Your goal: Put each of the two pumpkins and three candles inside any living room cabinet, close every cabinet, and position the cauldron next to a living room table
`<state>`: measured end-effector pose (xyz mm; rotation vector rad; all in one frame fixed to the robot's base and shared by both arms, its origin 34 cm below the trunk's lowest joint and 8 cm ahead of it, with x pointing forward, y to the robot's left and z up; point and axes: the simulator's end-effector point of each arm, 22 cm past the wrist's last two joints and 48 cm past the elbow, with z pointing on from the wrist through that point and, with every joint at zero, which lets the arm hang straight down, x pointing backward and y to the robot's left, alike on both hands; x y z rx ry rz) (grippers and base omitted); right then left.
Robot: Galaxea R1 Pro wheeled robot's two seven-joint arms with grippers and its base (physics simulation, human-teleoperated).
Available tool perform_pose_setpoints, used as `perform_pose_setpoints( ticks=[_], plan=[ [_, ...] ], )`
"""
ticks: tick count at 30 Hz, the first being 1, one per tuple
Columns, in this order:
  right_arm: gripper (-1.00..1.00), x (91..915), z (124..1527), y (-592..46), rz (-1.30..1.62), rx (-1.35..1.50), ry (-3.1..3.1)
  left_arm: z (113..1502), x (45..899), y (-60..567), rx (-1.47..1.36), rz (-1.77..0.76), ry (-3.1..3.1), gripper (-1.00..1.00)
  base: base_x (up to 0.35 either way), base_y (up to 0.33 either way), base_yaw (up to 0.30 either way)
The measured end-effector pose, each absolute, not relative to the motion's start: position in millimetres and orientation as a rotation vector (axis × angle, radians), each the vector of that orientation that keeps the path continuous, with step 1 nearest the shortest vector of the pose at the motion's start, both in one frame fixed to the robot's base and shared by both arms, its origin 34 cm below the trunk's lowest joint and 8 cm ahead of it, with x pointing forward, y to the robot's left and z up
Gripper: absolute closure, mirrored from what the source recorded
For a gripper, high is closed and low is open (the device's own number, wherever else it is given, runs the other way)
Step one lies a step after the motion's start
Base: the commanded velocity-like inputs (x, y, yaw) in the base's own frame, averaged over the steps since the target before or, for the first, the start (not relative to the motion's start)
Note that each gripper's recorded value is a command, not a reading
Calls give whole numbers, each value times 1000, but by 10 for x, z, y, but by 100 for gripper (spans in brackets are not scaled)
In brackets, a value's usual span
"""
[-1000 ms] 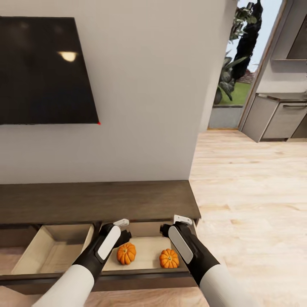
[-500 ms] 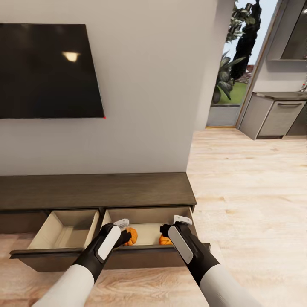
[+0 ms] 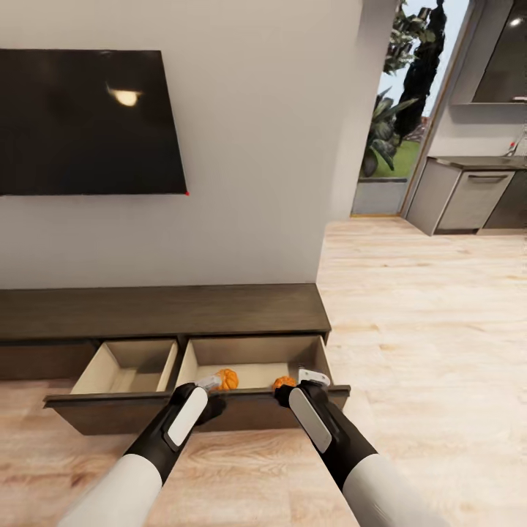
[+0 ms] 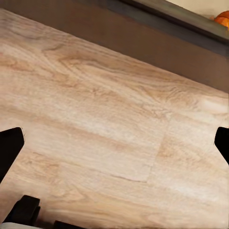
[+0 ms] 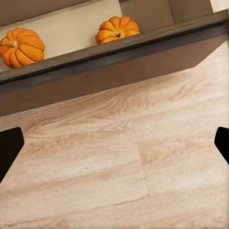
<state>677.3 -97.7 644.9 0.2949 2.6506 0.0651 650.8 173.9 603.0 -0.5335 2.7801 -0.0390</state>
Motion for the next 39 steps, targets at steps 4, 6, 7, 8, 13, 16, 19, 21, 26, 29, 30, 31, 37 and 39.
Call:
perform_pose_setpoints(
  ticks=[4,6,7,8,13,16,19,21,26,29,30,31,37,39],
  plan=[
    [-100,6773,6449,-978,65,295,2651,6030,6509,1745,-534,-38,2780,-100,-327,0,0],
    [-100,6771,6415,-977,65,295,2650,5996,6507,1742,-535,-39,2779,-100,-327,0,0],
    [-100,6770,6396,-977,65,295,2651,5979,6507,1741,-535,-39,2779,-100,-327,0,0],
    [-100,6769,6380,-977,65,295,2650,5961,6506,1741,-535,-39,2779,-100,-327,0,0],
    [-100,6762,6290,-978,65,295,2651,5872,6499,1742,-534,-38,2779,-100,-309,0,0],
    [-100,6758,6236,-978,65,295,2650,5819,6496,1742,-535,-38,2778,-100,-112,0,0],
    [-100,6755,6182,-978,65,296,2650,5767,6494,1741,-535,-39,2777,-100,-29,0,0],
    [-100,6755,6148,-979,65,297,2648,5737,6497,1738,-535,-41,2775,-100,-9,0,0],
    [-100,6751,6056,-981,62,297,2644,5680,6520,1724,-532,-47,2765,-100,-2,0,0],
    [-100,6747,6001,-982,61,295,2642,5633,6529,1725,-532,-49,2758,-100,0,0,0],
    [-100,6745,5983,-981,61,295,2642,5615,6530,1728,-533,-49,2757,-100,0,0,0],
    [-100,6744,5964,-981,61,295,2642,5596,6529,1729,-532,-49,2756,-100,0,0,0],
    [-100,6730,5848,-983,60,293,2642,5488,6528,1730,-518,-43,2751,-100,0,0,0],
    [-100,6725,5809,-980,62,292,2642,5451,6528,1732,-517,-42,2749,-100,0,0,0]
  ],
)
